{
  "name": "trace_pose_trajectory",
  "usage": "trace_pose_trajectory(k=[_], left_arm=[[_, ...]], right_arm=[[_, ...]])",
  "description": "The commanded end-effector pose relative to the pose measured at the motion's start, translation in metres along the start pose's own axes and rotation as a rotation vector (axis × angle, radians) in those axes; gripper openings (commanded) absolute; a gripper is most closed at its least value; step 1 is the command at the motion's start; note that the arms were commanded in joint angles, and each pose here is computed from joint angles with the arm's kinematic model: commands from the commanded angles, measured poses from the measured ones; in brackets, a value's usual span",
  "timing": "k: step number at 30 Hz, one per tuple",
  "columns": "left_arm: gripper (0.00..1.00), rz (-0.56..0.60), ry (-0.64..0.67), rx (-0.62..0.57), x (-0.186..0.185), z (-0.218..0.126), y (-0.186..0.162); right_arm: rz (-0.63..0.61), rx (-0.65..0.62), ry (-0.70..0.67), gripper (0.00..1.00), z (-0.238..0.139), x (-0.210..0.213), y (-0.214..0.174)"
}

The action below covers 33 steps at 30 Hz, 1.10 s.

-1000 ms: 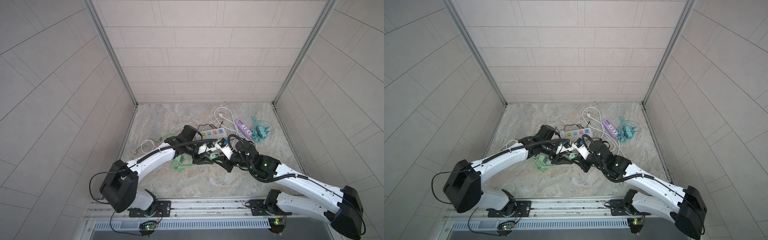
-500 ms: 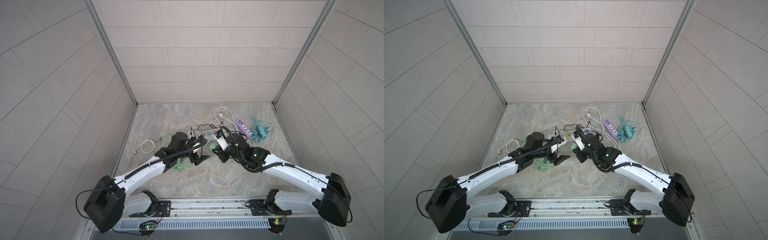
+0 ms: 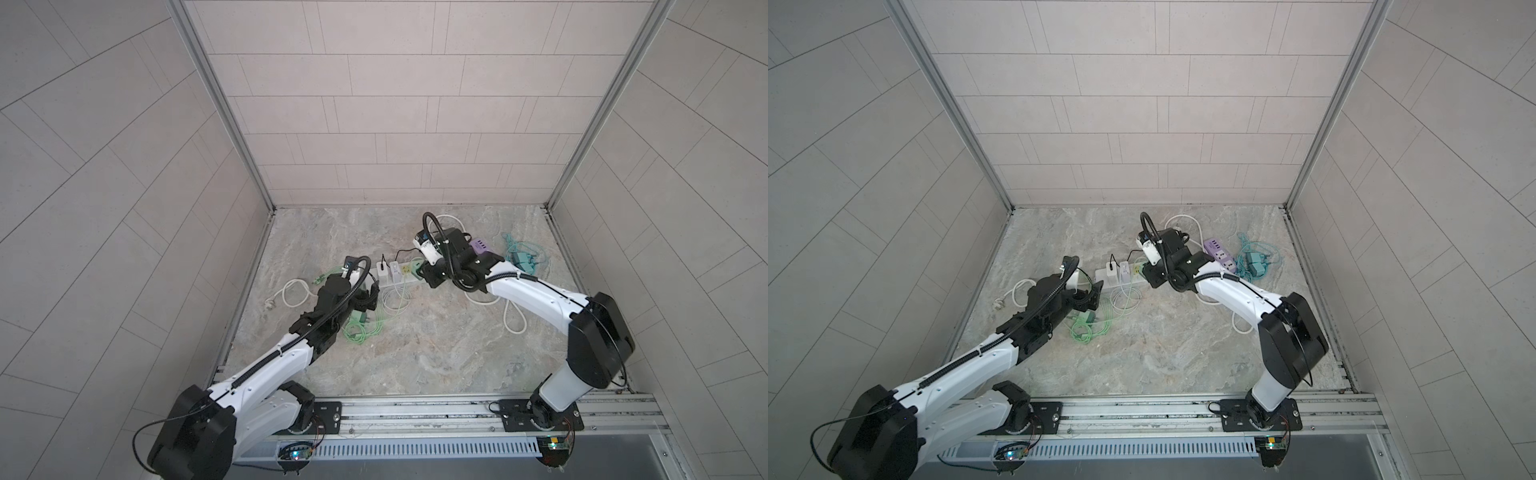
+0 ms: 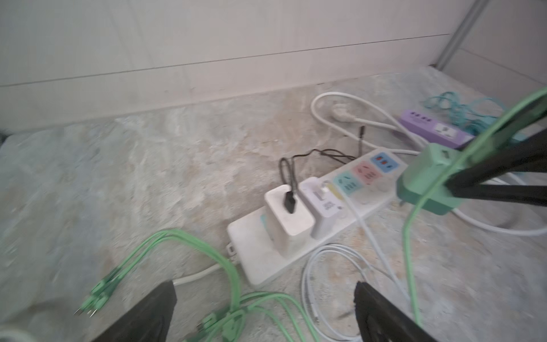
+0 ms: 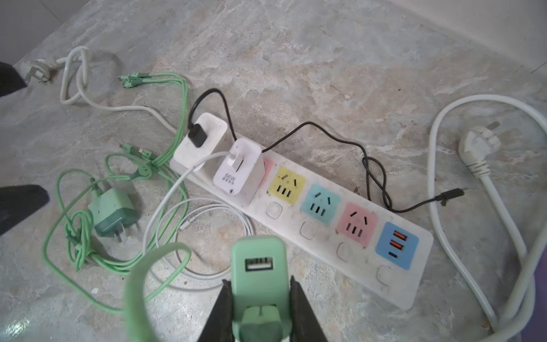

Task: Insert the plug
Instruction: 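Grasp the green charger with the right gripper and open the left gripper, then carry the green charger over the strip with right gripper while left arm withdraws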

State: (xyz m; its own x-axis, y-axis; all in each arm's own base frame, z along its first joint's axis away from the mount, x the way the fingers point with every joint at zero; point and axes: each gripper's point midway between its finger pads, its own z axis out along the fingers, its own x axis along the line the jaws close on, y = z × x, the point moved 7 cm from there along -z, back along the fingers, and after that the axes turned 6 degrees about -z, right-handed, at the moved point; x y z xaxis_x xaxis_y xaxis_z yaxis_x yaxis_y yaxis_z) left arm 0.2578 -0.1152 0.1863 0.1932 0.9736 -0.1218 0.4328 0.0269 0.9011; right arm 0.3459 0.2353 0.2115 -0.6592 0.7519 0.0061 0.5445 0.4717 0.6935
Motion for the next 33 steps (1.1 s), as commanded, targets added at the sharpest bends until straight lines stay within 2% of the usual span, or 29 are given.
trace_pose_trajectory(k=[1, 4, 6, 11, 20, 24, 28, 33], left_arm=[[1.0, -0.098, 0.163, 0.016, 0.02, 0.001, -0.006], [1.0, -0.124, 0.1, 0.022, 0.015, 0.008, -0.014], [1.0, -0.125, 0.089, 0.066, 0.013, 0.017, -0.018], [1.0, -0.113, 0.117, 0.144, 0.012, 0.043, -0.033], [0.99, -0.12, 0.11, 0.164, 0.005, 0.084, -0.045], [0.97, -0.095, 0.117, 0.227, 0.006, 0.101, -0.052], [0.95, -0.108, 0.146, 0.272, 0.009, 0.107, -0.058], [0.9, -0.178, 0.194, 0.3, 0.022, 0.102, -0.06]], right_arm=[[0.013, 0.043, 0.0, 0.13, 0.012, -0.022, 0.005], [0.028, 0.049, 0.012, 0.13, 0.024, -0.032, 0.013], [0.03, 0.047, 0.006, 0.13, 0.03, -0.036, 0.018], [0.043, 0.047, -0.035, 0.13, 0.033, -0.049, 0.025], [0.071, 0.032, -0.042, 0.13, 0.037, -0.065, 0.031], [0.078, 0.027, -0.035, 0.13, 0.036, -0.067, 0.032], [0.08, 0.019, -0.032, 0.13, 0.038, -0.071, 0.032], [0.081, 0.032, -0.041, 0.13, 0.048, -0.079, 0.035]])
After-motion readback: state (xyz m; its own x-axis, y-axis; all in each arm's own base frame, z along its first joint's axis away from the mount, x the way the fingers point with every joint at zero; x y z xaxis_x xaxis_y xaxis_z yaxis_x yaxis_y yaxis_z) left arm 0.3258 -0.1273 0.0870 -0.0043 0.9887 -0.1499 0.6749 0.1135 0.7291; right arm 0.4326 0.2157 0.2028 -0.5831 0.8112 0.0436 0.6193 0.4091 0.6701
